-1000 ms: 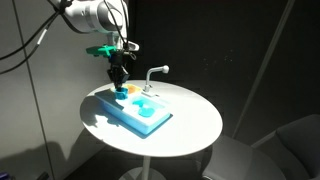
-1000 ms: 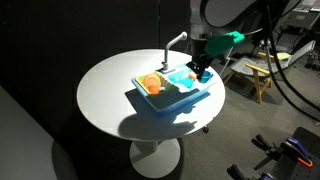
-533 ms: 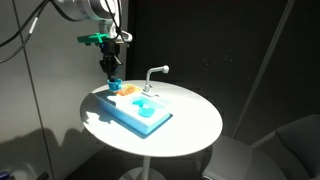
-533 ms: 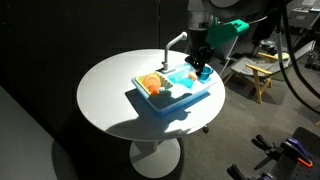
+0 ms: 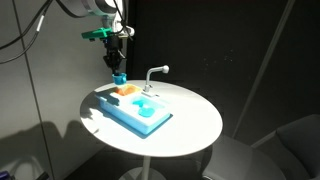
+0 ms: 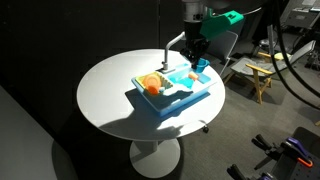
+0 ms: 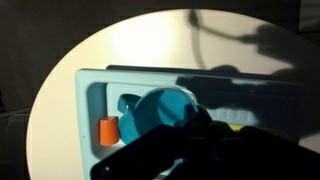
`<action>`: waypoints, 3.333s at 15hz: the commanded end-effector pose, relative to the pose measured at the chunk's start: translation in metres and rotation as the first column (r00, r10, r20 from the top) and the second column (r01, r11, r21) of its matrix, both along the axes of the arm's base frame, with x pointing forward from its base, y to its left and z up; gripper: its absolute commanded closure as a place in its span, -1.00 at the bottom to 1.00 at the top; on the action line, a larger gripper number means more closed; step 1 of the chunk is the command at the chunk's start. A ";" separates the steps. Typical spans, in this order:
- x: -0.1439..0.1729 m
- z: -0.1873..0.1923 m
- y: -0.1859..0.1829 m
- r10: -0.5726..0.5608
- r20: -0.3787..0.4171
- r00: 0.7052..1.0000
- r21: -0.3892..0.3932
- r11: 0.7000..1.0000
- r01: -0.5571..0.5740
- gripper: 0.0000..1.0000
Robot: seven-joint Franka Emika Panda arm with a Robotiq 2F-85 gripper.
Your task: Pick up the blue mug from the sink and put it in the dish rack
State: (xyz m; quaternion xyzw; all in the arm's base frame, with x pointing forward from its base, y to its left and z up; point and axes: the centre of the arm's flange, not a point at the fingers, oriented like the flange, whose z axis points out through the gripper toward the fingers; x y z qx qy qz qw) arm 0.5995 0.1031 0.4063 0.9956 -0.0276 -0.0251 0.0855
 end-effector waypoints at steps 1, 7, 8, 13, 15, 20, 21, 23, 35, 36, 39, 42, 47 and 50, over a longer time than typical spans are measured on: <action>0.027 0.005 0.002 0.015 0.003 1.000 -0.035 0.999 -0.015 0.98; 0.047 -0.008 0.020 0.115 0.002 0.993 -0.001 0.993 -0.115 0.98; 0.050 -0.010 0.024 0.137 0.007 0.991 0.010 0.990 -0.137 0.98; 0.066 -0.010 0.047 0.229 0.073 0.971 0.033 0.972 -0.232 0.98; 0.073 -0.012 0.053 0.258 0.107 0.960 0.042 0.964 -0.264 0.98; 0.090 -0.023 0.060 0.310 0.163 0.937 0.071 0.943 -0.324 0.98; 0.092 -0.026 0.062 0.319 0.168 0.933 0.080 0.939 -0.335 0.98; 0.096 -0.033 0.066 0.333 0.173 0.927 0.093 0.931 -0.352 0.98; 0.087 -0.059 0.086 0.381 0.159 0.911 0.098 0.912 -0.398 0.98; 0.087 -0.059 0.085 0.380 0.158 0.912 0.098 0.912 -0.397 0.98; 0.090 -0.059 0.081 0.373 0.158 0.914 0.095 0.916 -0.390 0.98; 0.091 -0.058 0.077 0.367 0.158 0.917 0.088 0.919 -0.383 0.98; 0.092 -0.059 0.072 0.363 0.152 0.919 0.081 0.923 -0.377 0.38; 0.092 -0.059 0.071 0.364 0.150 0.919 0.078 0.923 -0.378 -0.06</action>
